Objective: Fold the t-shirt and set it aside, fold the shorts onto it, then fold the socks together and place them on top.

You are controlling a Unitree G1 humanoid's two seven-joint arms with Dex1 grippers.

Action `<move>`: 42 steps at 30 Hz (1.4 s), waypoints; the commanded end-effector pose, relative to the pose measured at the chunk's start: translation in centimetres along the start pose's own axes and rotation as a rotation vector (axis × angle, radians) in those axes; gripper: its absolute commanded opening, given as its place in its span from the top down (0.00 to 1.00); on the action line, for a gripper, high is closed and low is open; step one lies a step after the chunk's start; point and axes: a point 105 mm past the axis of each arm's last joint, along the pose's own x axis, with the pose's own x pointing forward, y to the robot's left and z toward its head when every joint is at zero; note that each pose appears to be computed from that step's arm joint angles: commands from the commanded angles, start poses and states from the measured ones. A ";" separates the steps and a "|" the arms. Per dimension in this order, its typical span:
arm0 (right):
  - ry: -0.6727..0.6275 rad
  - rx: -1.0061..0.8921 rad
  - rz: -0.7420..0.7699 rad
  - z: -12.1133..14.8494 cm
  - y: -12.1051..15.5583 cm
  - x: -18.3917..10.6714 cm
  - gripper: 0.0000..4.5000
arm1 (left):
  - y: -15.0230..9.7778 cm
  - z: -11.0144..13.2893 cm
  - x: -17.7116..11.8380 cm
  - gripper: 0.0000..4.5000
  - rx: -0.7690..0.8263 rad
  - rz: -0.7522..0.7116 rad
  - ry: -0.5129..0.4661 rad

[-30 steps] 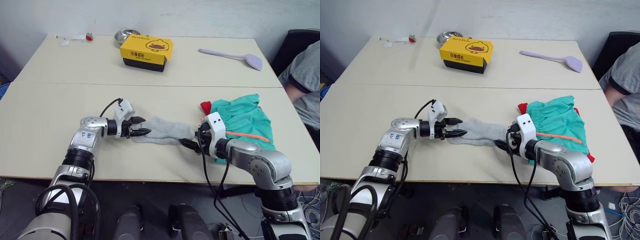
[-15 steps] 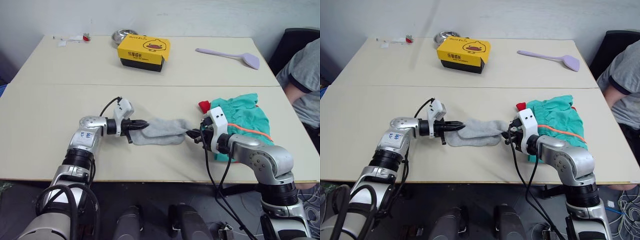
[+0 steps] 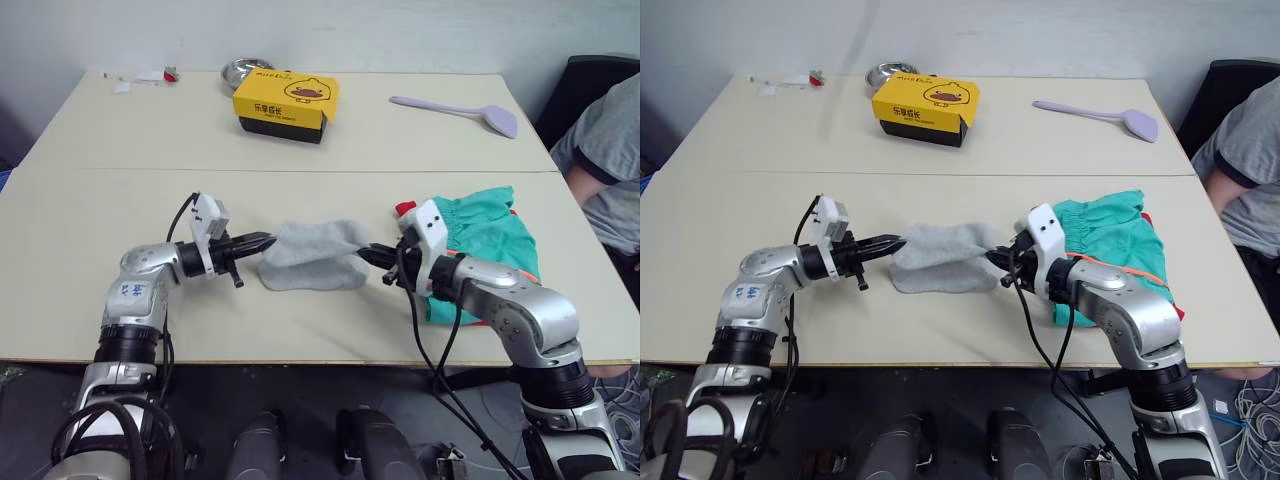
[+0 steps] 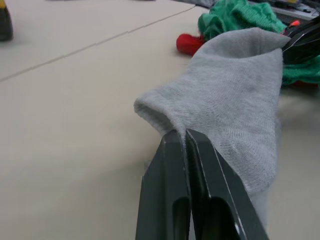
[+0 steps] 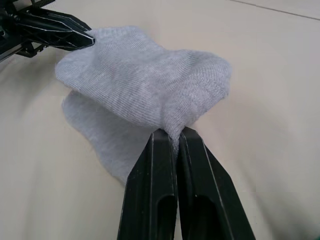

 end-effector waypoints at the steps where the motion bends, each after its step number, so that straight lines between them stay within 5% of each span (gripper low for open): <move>1: -0.007 -0.053 0.009 0.2 0.4 0.1 0.99 | -0.6 0.8 -0.5 1.00 0.026 -0.003 -0.005; 25: 0.078 -0.087 0.003 -2.8 0.1 -0.1 0.99 | -0.2 -1.1 -0.6 1.00 -0.042 0.049 0.037; 29: 0.053 -0.110 -0.003 -2.1 -0.5 -0.9 0.78 | 0.5 -0.6 -0.8 0.79 0.011 0.104 0.021; 33: 0.016 -0.151 0.126 -1.2 0.2 -3.2 0.46 | 0.5 0.9 -2.1 0.49 0.072 0.093 -0.041; 34: -0.012 -0.157 0.154 -0.7 0.4 -3.9 0.39 | 0.4 1.4 -2.6 0.49 0.071 0.079 -0.072; 37: -0.105 -0.115 0.234 0.8 1.1 -4.7 0.39 | -0.6 3.0 -3.1 0.49 0.072 0.006 -0.154; 42: -0.177 -0.126 0.237 1.8 2.2 -1.8 0.70 | -2.0 3.3 0.0 0.70 0.148 -0.057 -0.162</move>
